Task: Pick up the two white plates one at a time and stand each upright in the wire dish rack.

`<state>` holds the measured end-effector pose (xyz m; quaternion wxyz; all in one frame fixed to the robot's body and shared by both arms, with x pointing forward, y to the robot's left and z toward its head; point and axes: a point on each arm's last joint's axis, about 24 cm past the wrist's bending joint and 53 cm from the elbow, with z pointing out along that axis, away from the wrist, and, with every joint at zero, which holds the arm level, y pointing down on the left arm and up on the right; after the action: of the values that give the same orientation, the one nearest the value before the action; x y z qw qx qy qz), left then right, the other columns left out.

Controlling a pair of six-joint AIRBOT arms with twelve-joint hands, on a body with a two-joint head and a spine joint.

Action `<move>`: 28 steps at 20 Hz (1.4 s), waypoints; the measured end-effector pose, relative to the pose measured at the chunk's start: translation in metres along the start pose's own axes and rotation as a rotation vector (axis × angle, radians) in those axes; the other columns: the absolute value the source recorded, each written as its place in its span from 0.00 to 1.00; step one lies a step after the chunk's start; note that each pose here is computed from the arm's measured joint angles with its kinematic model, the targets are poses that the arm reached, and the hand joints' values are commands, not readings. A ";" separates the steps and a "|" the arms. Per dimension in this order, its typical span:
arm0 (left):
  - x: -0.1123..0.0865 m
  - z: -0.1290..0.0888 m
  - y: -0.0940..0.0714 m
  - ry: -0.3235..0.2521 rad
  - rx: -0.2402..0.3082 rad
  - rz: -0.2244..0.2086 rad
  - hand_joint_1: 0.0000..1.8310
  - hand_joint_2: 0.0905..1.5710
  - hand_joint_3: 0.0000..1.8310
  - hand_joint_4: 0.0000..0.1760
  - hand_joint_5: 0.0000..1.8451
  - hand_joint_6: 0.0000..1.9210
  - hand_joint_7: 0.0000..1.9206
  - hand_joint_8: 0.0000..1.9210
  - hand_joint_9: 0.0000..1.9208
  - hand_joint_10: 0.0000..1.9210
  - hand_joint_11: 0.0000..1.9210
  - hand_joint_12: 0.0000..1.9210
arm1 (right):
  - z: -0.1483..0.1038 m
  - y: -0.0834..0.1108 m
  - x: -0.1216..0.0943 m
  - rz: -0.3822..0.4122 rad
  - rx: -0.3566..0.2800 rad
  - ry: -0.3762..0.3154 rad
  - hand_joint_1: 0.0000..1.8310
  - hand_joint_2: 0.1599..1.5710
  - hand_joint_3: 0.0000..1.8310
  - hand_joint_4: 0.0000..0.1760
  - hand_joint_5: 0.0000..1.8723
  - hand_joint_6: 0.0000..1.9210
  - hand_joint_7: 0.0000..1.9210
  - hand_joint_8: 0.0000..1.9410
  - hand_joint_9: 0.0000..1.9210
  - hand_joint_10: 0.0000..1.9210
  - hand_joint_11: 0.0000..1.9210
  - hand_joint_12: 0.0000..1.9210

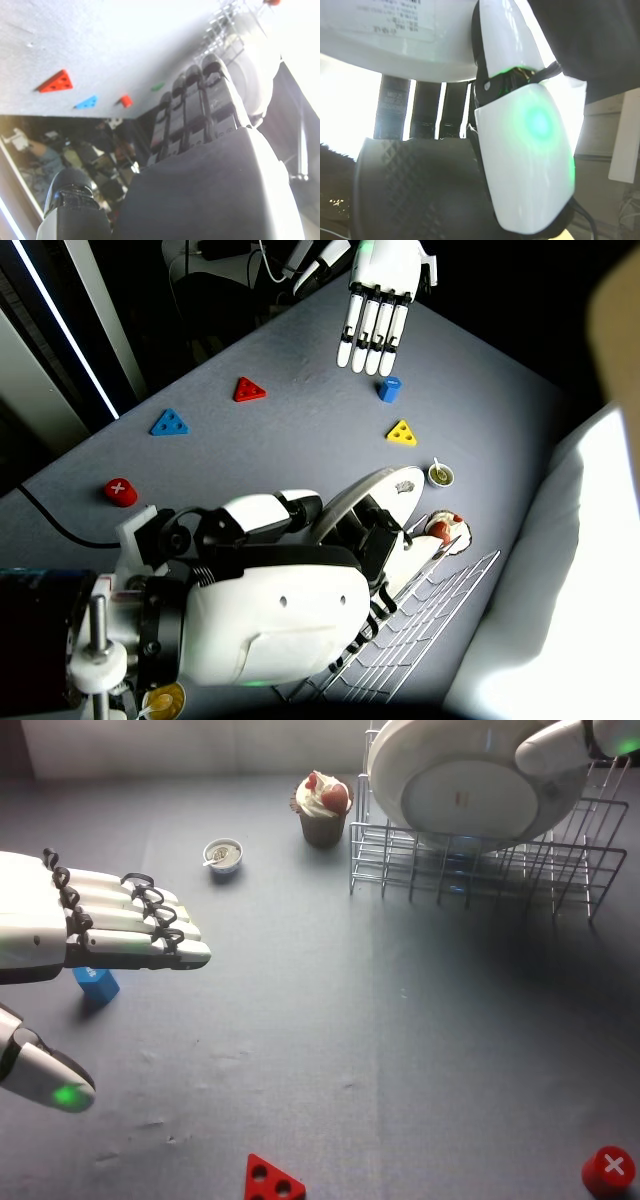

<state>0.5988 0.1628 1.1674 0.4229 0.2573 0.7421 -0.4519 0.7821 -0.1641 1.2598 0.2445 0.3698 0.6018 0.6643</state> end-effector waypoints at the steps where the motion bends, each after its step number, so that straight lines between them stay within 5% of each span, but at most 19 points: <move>1: 0.000 0.000 0.000 0.002 0.001 0.001 0.00 0.59 0.00 0.00 0.04 0.01 0.06 0.00 0.06 0.01 0.07 0.01 | 0.000 0.000 -0.001 0.000 0.000 -0.002 0.82 0.64 0.00 0.00 0.49 0.53 0.55 0.32 0.55 0.42 0.53 0.69; 6: 0.002 0.001 -0.004 0.004 0.009 0.000 0.00 0.59 0.00 0.00 0.04 0.00 0.06 0.00 0.06 0.00 0.07 0.01 | 0.005 -0.011 -0.004 -0.008 0.019 -0.001 0.82 0.63 0.00 0.00 0.51 0.50 0.58 0.26 0.57 0.40 0.53 0.69; 12: 0.003 0.003 -0.006 0.003 0.016 -0.005 0.00 0.59 0.00 0.00 0.04 0.00 0.05 0.00 0.05 0.00 0.06 0.00 | 0.009 -0.021 -0.007 -0.007 0.032 0.001 0.82 0.63 0.00 0.00 0.51 0.50 0.56 0.33 0.59 0.35 0.55 0.66; 13: 0.003 0.003 -0.006 0.003 0.015 -0.005 0.00 0.59 0.00 0.00 0.04 0.00 0.06 0.00 0.05 0.00 0.06 0.00 | 0.009 -0.021 -0.008 -0.008 0.032 0.001 0.77 0.65 0.00 0.00 0.48 0.54 0.54 0.42 0.60 0.42 0.53 0.39; 14: 0.002 0.003 -0.007 0.003 0.017 -0.006 0.00 0.59 0.00 0.00 0.04 0.00 0.06 0.00 0.06 0.00 0.07 0.01 | 0.009 -0.022 -0.006 -0.009 0.034 0.005 0.73 0.63 0.00 0.00 0.41 0.20 0.44 0.17 0.53 0.18 0.53 0.26; 16: 0.002 0.003 -0.007 0.001 0.017 -0.007 0.00 0.59 0.00 0.00 0.04 0.00 0.05 0.00 0.05 0.00 0.06 0.00 | 0.008 -0.022 -0.005 -0.010 0.032 0.016 0.68 0.62 0.00 0.00 0.46 0.02 0.44 0.02 0.53 0.02 0.55 0.17; 21: 0.002 0.003 -0.007 0.000 0.018 -0.008 0.00 0.59 0.00 0.00 0.04 0.00 0.06 0.00 0.05 0.00 0.06 0.00 | 0.010 -0.018 0.003 0.023 0.012 0.046 0.59 0.59 0.00 0.00 0.41 0.00 0.44 0.00 0.48 0.00 0.50 0.13; 28: 0.002 0.003 -0.007 -0.001 0.018 -0.009 0.00 0.59 0.00 0.00 0.03 0.00 0.05 0.00 0.05 0.00 0.06 0.00 | 0.011 -0.007 0.008 0.018 -0.010 0.061 0.59 0.58 0.00 0.00 0.42 0.01 0.45 0.00 0.47 0.00 0.50 0.12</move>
<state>0.5938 0.1568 1.1686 0.4190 0.2575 0.7388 -0.4608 0.7850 -0.1499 1.2544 0.2218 0.3535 0.6025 0.6803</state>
